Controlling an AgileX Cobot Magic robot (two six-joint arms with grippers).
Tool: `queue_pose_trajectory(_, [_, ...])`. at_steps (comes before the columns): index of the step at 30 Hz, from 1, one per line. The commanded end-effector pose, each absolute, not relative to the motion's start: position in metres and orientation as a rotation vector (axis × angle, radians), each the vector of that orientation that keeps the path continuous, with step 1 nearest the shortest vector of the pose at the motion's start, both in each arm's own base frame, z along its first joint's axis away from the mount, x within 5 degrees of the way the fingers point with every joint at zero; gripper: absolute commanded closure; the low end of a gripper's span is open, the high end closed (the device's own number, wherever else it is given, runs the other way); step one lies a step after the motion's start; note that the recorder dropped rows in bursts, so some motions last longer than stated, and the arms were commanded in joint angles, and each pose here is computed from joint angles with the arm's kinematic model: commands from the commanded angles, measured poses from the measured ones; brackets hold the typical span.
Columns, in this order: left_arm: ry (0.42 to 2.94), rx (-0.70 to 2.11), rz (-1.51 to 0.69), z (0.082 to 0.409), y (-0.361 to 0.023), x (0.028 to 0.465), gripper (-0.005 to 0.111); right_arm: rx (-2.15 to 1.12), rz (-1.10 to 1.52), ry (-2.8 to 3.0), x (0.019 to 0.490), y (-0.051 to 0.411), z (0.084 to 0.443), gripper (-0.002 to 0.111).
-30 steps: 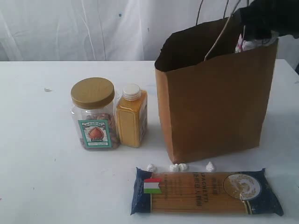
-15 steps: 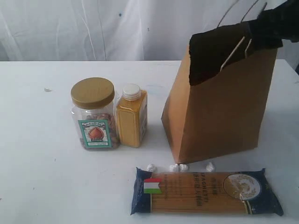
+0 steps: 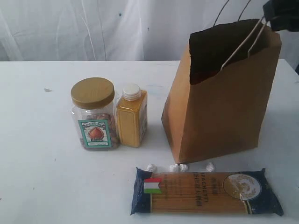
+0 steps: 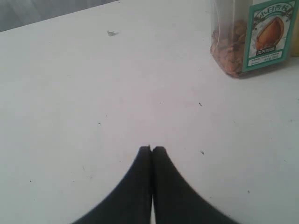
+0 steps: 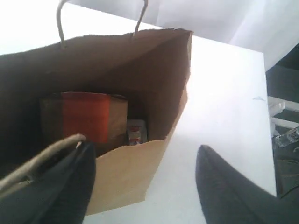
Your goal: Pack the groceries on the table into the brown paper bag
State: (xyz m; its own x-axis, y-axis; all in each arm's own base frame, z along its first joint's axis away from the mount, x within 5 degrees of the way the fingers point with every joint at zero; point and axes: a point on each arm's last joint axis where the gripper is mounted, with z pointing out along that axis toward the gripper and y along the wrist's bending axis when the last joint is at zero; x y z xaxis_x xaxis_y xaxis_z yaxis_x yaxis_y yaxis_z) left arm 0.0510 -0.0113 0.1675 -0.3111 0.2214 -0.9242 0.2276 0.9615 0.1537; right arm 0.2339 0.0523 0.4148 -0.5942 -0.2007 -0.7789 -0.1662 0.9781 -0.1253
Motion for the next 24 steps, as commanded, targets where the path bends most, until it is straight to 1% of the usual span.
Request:
queue_pose_trajectory(1, [1.897,0.313,-0.02,0.167,-0.012,0.051,0.107,-0.262,-0.225,2.191,0.216,0.035,0.428,0.062])
queue_pose_trajectory(2, [1.897,0.313,-0.02,0.167,-0.012,0.051,0.107,-0.244,-0.342,2.205,0.213,0.026,0.426,0.072])
queue_pose_trajectory(5, [1.897,0.313,-0.02,0.167,-0.012,0.051,0.107,-0.214,-0.504,2.234,0.212,0.015,0.414,0.09])
queue_pose_trajectory(6, [1.897,0.313,-0.02,0.167,-0.012,0.051,0.107,-0.222,-0.547,2.257,0.211,0.012,0.408,0.096])
queue_pose_trajectory(7, [1.897,0.313,-0.02,0.167,-0.012,0.051,0.107,-0.24,-0.582,2.31,0.211,0.011,0.393,0.104])
queue_pose_trajectory(8, [1.897,0.313,-0.02,0.167,-0.012,0.051,0.107,-0.25,-0.595,2.341,0.21,0.011,0.384,0.108])
queue_pose_trajectory(10, [1.897,0.313,-0.02,0.167,-0.012,0.051,0.107,-0.266,-0.623,2.486,0.203,0.009,0.354,0.108])
queue_pose_trajectory(12, [1.9,0.314,-0.02,0.167,-0.012,0.051,0.107,-0.265,-0.586,2.625,0.194,0.011,0.338,0.108])
queue_pose_trajectory(16, [1.9,0.314,-0.02,0.167,-0.012,0.051,0.107,-0.39,-0.299,2.769,0.183,0.029,0.315,0.108])
queue_pose_trajectory(20, [1.9,0.314,-0.02,0.167,-0.012,0.051,0.107,-0.399,-0.162,2.708,0.18,0.036,0.302,0.108])
queue_pose_trajectory(24, [1.9,0.314,-0.02,0.167,-0.012,0.051,0.107,-0.545,0.055,2.705,0.173,0.05,0.284,0.108])
